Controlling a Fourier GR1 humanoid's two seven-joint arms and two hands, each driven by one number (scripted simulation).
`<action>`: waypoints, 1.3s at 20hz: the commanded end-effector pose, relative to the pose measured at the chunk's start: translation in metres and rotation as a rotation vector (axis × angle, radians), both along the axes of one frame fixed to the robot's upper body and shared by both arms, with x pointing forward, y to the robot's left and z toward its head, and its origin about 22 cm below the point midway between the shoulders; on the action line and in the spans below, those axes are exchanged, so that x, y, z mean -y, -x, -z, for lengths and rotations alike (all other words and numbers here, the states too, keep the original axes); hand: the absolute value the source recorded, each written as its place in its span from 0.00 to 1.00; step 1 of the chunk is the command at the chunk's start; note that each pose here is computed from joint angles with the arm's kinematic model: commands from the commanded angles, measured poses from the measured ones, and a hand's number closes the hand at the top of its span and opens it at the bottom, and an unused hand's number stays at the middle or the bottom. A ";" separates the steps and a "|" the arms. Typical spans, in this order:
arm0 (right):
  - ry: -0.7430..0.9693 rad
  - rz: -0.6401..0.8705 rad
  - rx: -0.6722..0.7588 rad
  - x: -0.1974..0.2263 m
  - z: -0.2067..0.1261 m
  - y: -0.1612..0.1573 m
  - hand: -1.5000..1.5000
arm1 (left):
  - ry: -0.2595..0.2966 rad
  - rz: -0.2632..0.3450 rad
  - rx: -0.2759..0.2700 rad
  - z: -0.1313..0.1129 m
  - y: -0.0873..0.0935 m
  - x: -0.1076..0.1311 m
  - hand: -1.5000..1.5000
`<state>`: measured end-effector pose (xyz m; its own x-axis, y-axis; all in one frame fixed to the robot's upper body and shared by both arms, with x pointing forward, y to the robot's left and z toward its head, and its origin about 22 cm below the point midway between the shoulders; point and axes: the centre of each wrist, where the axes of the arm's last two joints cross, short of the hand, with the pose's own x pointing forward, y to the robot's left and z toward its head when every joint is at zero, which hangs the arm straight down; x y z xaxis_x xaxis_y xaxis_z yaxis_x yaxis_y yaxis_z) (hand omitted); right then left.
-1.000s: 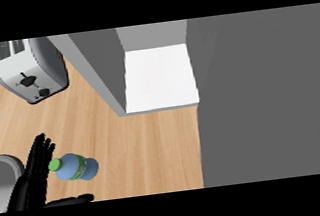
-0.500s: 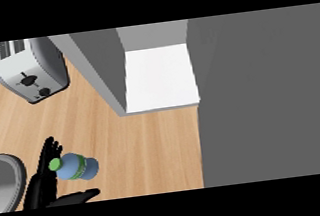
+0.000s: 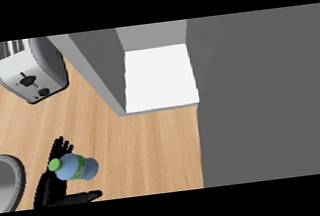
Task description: Pick up the bottled water, place it into the cabinet and close the cabinet
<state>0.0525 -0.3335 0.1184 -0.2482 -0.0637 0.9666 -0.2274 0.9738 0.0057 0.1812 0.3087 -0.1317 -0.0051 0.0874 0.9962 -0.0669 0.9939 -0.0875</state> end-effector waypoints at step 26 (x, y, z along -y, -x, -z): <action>-0.040 -0.010 0.090 -0.015 -0.037 0.019 0.00 | 0.195 -0.020 0.199 -0.002 -0.052 -0.009 1.00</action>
<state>0.0371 -0.3453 0.1222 -0.2581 -0.0755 0.9632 -0.2008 0.9794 0.0230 0.2257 0.3179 -0.1362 -0.1604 0.2934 0.9424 -0.0637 0.9497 -0.3065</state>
